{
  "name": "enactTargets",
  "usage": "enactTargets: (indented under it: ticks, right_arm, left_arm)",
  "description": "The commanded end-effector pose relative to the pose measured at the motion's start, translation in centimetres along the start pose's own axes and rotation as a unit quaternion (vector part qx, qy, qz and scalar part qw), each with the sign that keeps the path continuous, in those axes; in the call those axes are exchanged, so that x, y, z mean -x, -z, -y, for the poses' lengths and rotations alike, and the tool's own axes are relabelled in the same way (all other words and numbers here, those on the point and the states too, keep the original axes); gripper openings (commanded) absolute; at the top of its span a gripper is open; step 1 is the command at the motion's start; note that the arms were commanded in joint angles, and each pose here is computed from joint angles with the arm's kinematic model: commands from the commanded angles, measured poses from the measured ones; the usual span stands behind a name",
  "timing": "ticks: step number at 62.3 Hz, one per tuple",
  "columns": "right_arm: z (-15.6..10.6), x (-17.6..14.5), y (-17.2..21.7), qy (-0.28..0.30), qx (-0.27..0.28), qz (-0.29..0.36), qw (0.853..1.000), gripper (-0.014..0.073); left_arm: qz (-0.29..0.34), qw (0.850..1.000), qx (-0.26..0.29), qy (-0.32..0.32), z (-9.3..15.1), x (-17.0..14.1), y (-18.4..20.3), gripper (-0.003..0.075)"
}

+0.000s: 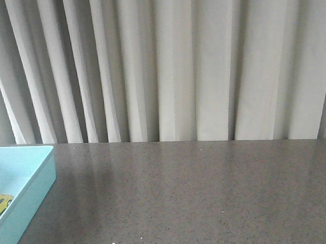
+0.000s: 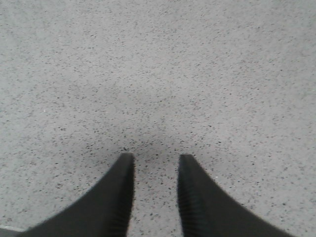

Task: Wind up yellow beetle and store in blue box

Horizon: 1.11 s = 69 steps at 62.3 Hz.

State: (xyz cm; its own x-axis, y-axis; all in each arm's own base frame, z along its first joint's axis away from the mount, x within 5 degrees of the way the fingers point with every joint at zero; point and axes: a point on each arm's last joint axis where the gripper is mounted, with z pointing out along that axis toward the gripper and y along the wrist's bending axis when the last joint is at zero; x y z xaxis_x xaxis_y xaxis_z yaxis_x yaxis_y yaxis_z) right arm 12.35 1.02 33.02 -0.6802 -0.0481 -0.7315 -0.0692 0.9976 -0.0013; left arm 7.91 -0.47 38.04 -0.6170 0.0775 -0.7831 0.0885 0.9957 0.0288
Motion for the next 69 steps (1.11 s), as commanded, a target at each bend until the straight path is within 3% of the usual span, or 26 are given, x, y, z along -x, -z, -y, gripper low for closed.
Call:
enactTargets:
  ticks: [1,7,51,58,69]
  right_arm:
    - [-0.1,1.0,0.6,-0.004,0.006,0.039,0.999,0.0070]
    - [-0.1,1.1,0.6,-0.004,0.006,0.041,0.999,-0.0015]
    - [-0.1,1.1,0.6,-0.004,0.006,0.040,0.999,-0.0007]
    - [-0.1,1.1,0.6,-0.004,0.006,0.040,0.999,-0.0007]
    - [-0.1,1.1,0.6,-0.004,0.006,0.040,0.999,-0.0007]
  left_arm:
    - [0.042,0.999,0.001,0.004,0.0,1.0,0.4,-0.0007]
    - [0.040,0.999,0.001,0.004,0.0,1.0,0.4,-0.0007]
    - [0.052,0.999,0.013,-0.002,-0.2,1.1,0.4,-0.0006]
    - [0.110,0.994,0.022,-0.006,-0.3,0.5,-0.3,-0.0006]
    - [0.222,0.974,0.048,-0.025,-0.5,-3.0,-4.0,-0.0006]
